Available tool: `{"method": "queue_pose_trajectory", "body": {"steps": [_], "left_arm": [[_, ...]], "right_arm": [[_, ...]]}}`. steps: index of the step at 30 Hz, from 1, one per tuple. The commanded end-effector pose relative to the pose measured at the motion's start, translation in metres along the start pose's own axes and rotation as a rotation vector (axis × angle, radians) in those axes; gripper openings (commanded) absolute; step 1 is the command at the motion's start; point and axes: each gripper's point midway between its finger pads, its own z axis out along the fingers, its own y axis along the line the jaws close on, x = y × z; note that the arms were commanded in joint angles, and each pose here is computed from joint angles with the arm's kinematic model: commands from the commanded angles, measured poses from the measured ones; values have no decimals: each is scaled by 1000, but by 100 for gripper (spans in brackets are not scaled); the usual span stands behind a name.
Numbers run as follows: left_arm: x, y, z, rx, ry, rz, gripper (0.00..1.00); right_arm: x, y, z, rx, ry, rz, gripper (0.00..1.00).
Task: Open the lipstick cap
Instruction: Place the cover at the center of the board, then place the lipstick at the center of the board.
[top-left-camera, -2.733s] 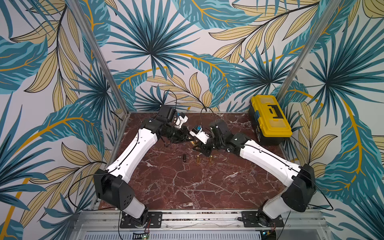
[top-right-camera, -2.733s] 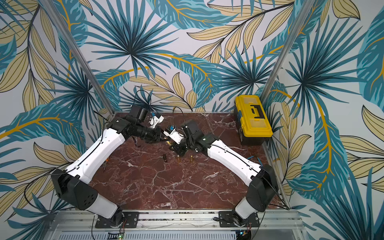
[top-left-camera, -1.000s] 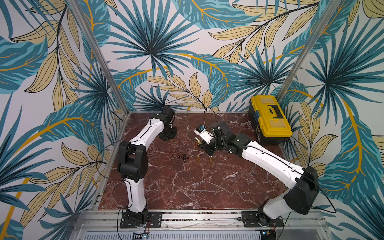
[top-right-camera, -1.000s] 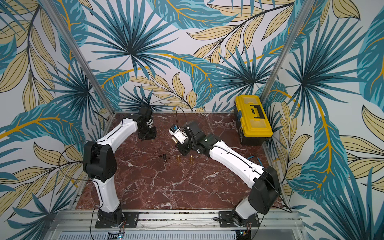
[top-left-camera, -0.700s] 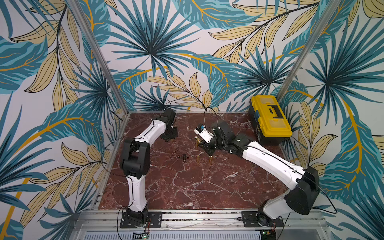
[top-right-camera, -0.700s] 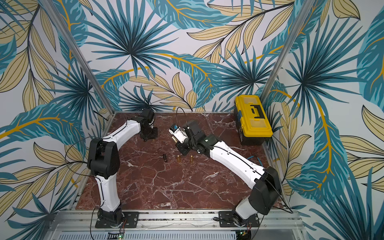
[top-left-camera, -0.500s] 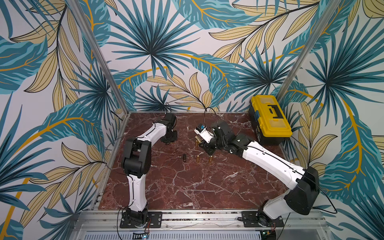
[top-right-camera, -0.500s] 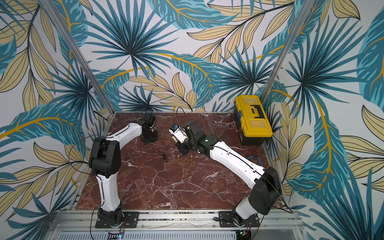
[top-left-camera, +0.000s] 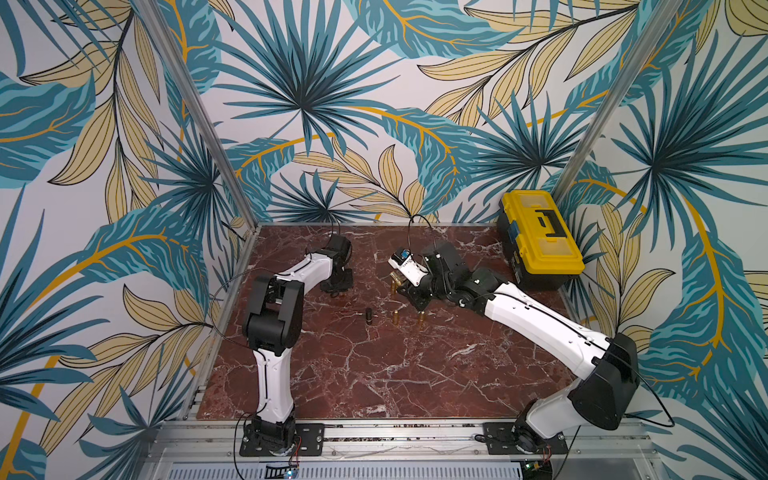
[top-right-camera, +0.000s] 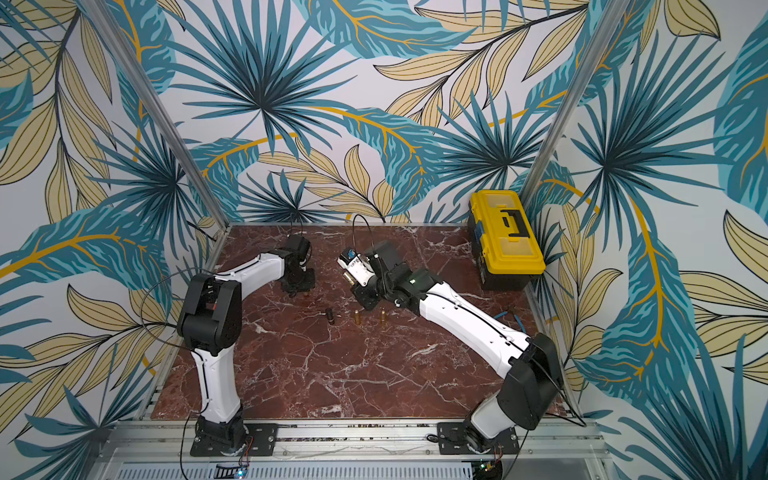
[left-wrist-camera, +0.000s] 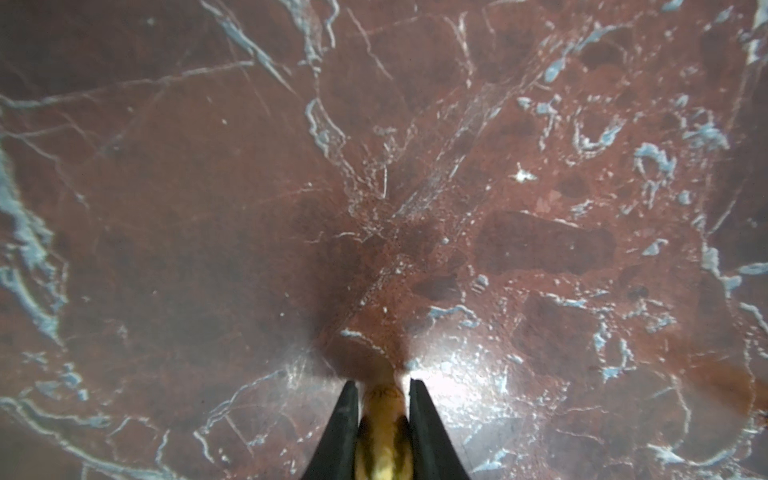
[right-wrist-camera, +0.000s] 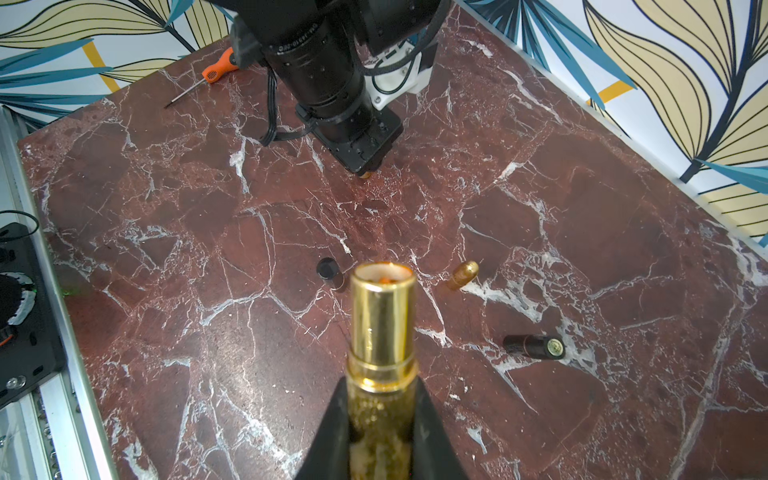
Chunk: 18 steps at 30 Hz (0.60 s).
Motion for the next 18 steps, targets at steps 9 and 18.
{"method": "queue_pose_trajectory", "body": {"steps": [9, 18], "left_arm": [[11, 13, 1, -43, -15, -20, 50], [15, -16, -67, 183, -60, -51, 52]], "right_arm": [[-2, 2, -5, 16, -31, 11, 0], [6, 2, -4, 25, -23, 11, 0]]}}
